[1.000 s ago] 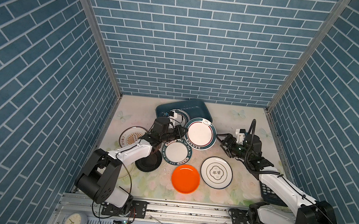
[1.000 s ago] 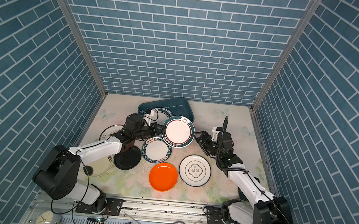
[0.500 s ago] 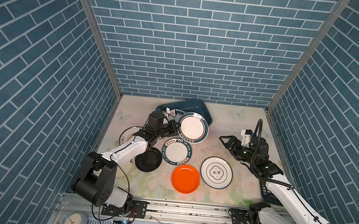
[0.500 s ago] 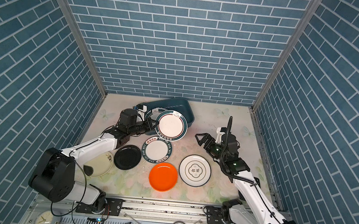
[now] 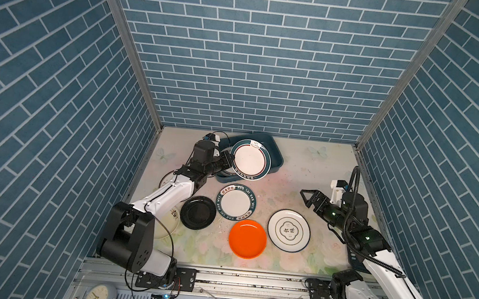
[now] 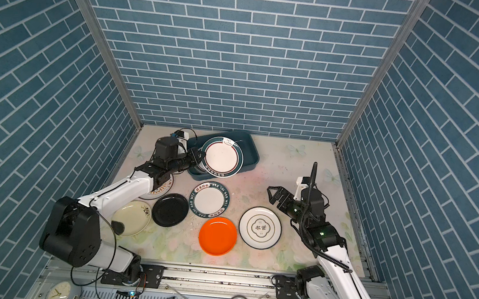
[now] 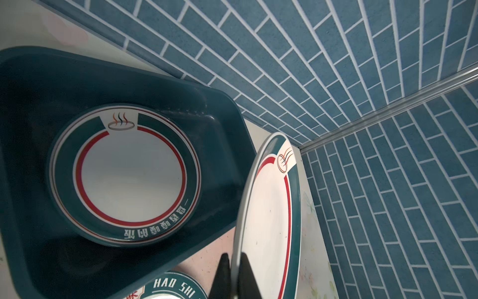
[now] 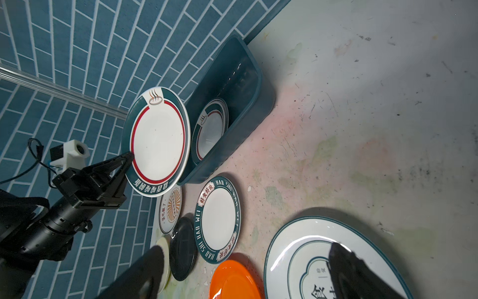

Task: Place the plates into the plastic bin on the countertop
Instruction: 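Lower the plate into the teal bin with the left gripper and release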

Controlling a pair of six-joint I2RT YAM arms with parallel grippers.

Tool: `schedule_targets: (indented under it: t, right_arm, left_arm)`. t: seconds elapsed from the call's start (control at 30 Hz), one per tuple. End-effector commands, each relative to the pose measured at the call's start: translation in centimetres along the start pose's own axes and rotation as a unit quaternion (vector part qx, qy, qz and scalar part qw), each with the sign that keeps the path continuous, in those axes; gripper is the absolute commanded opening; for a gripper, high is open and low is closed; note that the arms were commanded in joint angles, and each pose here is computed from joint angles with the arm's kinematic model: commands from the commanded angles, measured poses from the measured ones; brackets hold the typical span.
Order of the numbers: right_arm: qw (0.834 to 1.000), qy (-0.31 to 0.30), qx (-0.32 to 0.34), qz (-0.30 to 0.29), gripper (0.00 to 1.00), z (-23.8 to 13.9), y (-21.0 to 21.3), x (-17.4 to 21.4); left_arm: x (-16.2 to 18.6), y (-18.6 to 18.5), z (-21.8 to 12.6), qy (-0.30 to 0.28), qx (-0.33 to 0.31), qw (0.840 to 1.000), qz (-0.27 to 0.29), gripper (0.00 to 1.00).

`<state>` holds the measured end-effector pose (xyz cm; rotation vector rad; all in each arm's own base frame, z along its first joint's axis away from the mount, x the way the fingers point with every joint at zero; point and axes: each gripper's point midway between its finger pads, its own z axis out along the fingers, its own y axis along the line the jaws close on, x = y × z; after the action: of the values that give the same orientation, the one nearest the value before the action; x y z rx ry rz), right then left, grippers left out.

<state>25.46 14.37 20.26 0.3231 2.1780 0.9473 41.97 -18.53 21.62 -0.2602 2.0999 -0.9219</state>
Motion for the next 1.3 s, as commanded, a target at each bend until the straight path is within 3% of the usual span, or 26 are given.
schedule_targets:
  t: [0.0, 0.23, 0.47, 1.13, 1.27]
  right_arm:
    - [1.000, -0.003, 0.022, -0.018, 0.99, -0.1, -1.1, 0.3]
    - [0.999, 0.005, 0.032, -0.025, 0.99, 0.7, -1.2, 0.0]
    - [0.999, 0.010, 0.033, -0.021, 0.99, 1.5, -1.1, -0.2]
    - [0.999, 0.011, 0.048, -0.019, 0.98, 1.5, -2.1, 0.2]
    - [0.998, 0.011, 0.051, -0.019, 0.98, 1.6, -2.3, 0.2]
  left_arm:
    - [-2.5, 0.4, 0.1, -0.032, -0.011, 0.999, 0.012, 0.00]
    - [-4.7, 3.1, 1.1, -0.055, -0.085, 0.994, 0.046, 0.00]
    - [-4.6, 6.6, 4.0, -0.031, -0.136, 0.989, 0.049, 0.00]
    - [-3.8, 10.1, 7.2, 0.005, -0.161, 0.987, 0.027, 0.00]
    - [-4.0, 9.9, 7.0, 0.005, -0.162, 0.986, 0.028, 0.05]
